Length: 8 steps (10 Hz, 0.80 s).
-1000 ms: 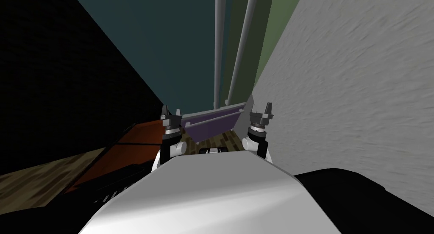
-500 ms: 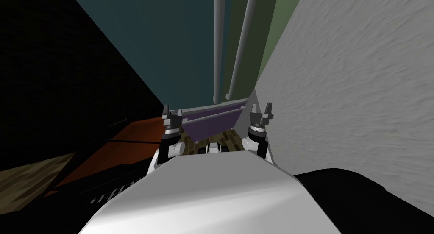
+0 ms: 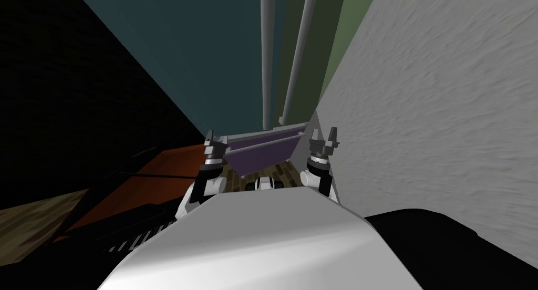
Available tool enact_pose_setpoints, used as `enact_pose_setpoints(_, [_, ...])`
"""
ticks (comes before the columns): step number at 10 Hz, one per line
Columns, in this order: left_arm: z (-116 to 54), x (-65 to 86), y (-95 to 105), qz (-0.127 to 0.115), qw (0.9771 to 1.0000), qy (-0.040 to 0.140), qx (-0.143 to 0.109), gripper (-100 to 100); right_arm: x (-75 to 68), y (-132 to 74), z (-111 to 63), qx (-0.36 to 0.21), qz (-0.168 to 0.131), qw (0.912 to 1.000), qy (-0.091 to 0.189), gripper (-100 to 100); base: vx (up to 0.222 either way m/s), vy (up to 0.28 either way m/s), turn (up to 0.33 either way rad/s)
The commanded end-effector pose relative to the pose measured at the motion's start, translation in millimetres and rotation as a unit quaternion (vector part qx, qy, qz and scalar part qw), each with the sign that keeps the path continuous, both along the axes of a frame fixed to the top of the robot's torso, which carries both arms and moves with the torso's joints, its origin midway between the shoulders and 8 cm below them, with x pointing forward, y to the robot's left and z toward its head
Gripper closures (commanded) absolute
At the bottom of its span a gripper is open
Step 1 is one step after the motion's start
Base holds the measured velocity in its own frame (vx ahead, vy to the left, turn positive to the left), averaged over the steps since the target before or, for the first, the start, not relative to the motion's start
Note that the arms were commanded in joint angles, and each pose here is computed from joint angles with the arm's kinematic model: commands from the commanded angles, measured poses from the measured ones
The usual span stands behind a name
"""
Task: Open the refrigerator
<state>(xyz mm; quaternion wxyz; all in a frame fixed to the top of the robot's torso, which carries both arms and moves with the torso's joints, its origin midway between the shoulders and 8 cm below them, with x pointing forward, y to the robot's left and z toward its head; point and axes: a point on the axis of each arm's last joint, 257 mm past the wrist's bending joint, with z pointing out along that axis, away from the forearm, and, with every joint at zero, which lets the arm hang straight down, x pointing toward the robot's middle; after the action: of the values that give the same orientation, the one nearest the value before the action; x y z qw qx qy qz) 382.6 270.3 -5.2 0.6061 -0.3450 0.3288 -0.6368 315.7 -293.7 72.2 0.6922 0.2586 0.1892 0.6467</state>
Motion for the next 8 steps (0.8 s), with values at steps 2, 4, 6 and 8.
enact_pose_setpoints(2, [-8.4,11.0,-2.3,-0.018,0.9989,0.037,-0.022,-100,0.0,0,0.0,0.0,0.0,1.0,0.0,0,0.047,-0.067,0.038])
enact_pose_setpoints(4, [-11.0,15.4,-4.2,-0.028,0.9974,0.054,-0.039,-100,0.0,0,0.0,0.0,0.0,1.0,0.0,0,0.035,-0.075,0.044])
enact_pose_setpoints(6, [-14.4,18.4,-5.2,-0.032,0.9961,0.067,-0.048,-100,0.0,0,0.0,0.0,0.0,1.0,0.0,0,0.028,-0.044,0.02])
enact_pose_setpoints(8, [-18.3,22.5,-7.9,-0.042,0.9934,0.085,-0.064,-100,0.0,0,0.0,0.0,0.0,1.0,0.0,0,0.029,-0.06,0.044])
